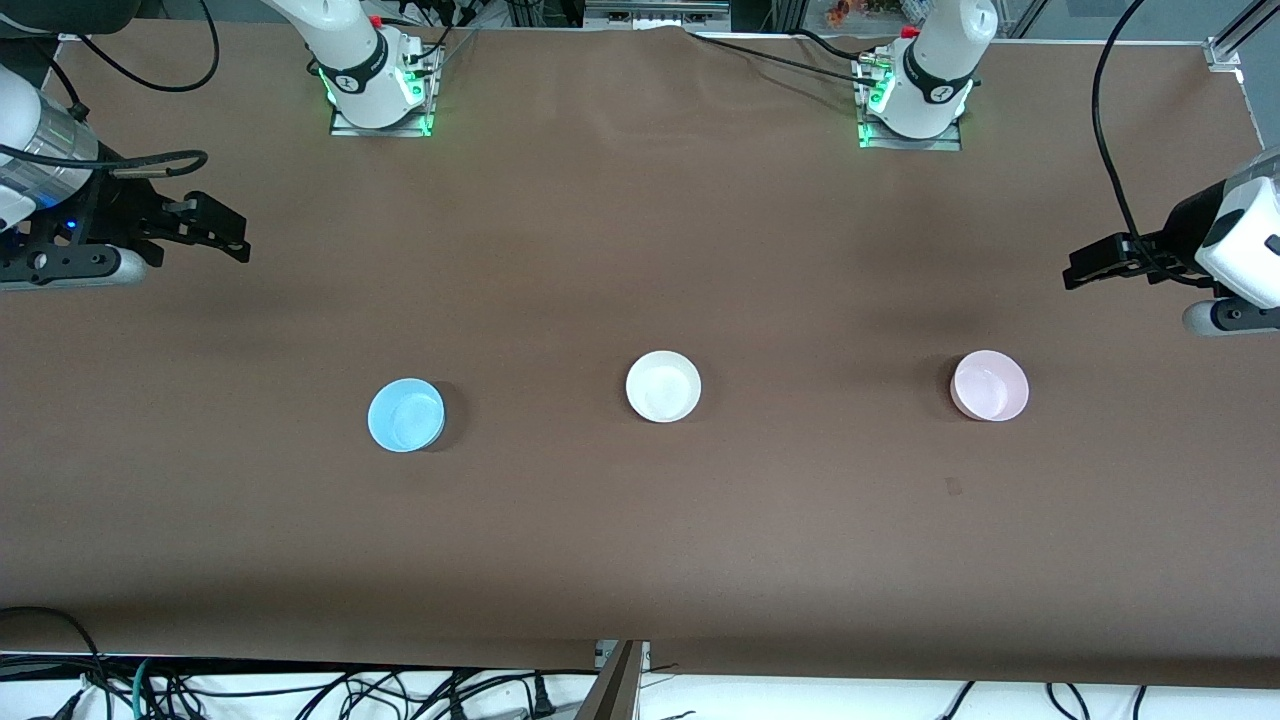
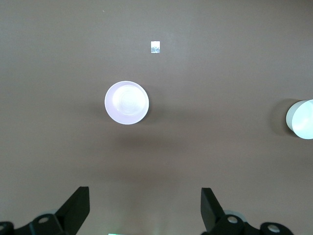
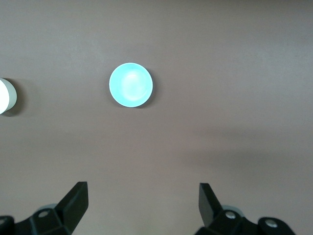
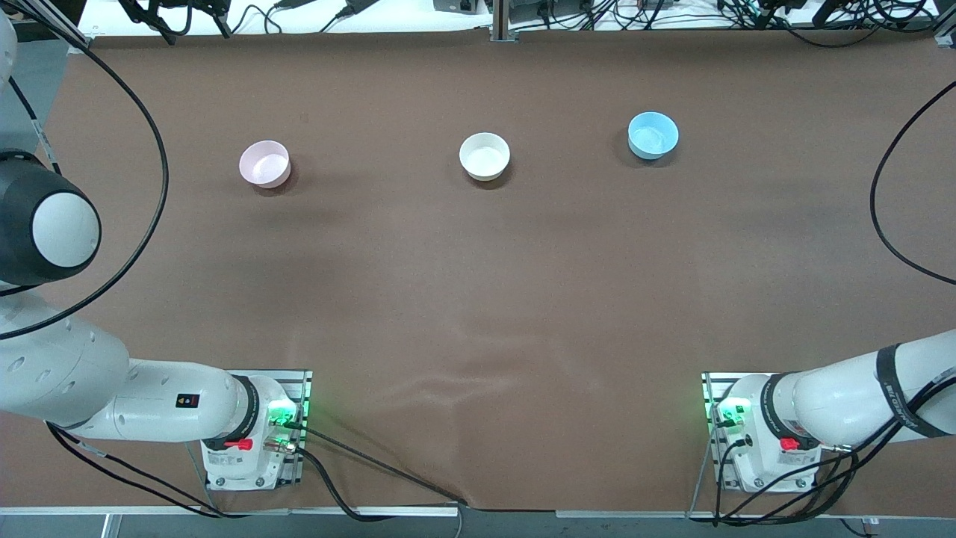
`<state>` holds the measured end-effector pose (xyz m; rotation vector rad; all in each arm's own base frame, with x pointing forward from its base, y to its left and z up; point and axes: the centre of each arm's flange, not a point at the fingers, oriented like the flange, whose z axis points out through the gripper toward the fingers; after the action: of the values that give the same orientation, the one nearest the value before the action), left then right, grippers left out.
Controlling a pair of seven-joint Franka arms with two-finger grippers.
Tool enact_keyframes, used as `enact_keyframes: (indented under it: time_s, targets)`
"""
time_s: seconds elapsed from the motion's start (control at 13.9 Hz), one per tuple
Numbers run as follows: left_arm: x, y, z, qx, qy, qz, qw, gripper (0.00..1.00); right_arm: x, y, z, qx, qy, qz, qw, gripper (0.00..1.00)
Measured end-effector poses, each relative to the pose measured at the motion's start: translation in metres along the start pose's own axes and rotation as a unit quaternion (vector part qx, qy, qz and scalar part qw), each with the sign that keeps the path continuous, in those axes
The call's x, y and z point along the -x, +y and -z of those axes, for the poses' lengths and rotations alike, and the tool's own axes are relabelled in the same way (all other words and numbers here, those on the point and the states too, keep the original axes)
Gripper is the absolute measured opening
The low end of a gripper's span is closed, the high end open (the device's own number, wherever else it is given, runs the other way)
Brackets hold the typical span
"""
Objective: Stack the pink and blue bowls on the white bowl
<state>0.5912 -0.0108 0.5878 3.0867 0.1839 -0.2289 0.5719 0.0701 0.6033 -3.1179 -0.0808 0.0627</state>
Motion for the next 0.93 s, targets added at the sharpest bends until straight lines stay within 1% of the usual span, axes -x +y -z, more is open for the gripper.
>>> enact_keyframes:
  time_s: [0.93]
  targets:
    - [0.0002, 0.0002, -0.0005, 0.000, -0.002, 0.001, 1.000, 1.00, -0.0001, 0.0000, 0.0000, 0.000, 0.000, 0.000, 1.000, 1.00]
